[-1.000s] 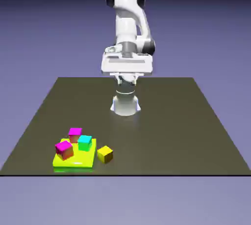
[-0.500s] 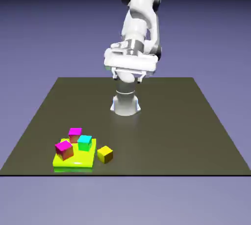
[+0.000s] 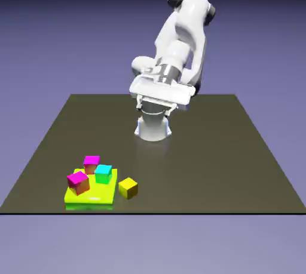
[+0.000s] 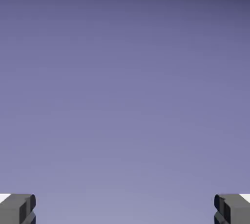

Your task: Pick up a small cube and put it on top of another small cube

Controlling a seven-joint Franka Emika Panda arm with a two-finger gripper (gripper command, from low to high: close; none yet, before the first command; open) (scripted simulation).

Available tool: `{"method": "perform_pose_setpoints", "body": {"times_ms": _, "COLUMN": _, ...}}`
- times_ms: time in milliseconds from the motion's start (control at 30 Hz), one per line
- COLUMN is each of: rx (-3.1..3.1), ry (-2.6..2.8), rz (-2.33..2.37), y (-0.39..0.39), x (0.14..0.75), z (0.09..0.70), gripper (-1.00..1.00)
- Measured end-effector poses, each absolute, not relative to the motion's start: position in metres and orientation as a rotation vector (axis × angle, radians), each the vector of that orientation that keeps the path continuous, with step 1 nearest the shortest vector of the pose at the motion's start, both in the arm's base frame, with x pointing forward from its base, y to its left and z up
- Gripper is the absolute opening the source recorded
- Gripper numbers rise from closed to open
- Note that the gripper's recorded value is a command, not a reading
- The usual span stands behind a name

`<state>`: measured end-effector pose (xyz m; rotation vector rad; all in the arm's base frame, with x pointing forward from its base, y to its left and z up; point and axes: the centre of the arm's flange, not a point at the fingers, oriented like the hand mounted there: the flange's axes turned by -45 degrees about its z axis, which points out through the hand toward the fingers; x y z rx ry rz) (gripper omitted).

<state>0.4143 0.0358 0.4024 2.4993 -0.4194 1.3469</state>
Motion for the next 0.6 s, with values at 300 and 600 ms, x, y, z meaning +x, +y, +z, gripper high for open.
{"method": "perform_pose_setpoints", "body": {"times_ms": 300, "rx": 2.454, "ry": -0.551, "rz": 1.291, "y": 0.026, "x": 0.422, "z": 0.342, "gripper": 0.0}}
{"method": "perform_pose_setpoints", "body": {"times_ms": 600, "rx": 2.434, "ry": -0.708, "rz": 1.204, "y": 0.009, "x": 0.418, "z": 0.271, "gripper": 0.0}}
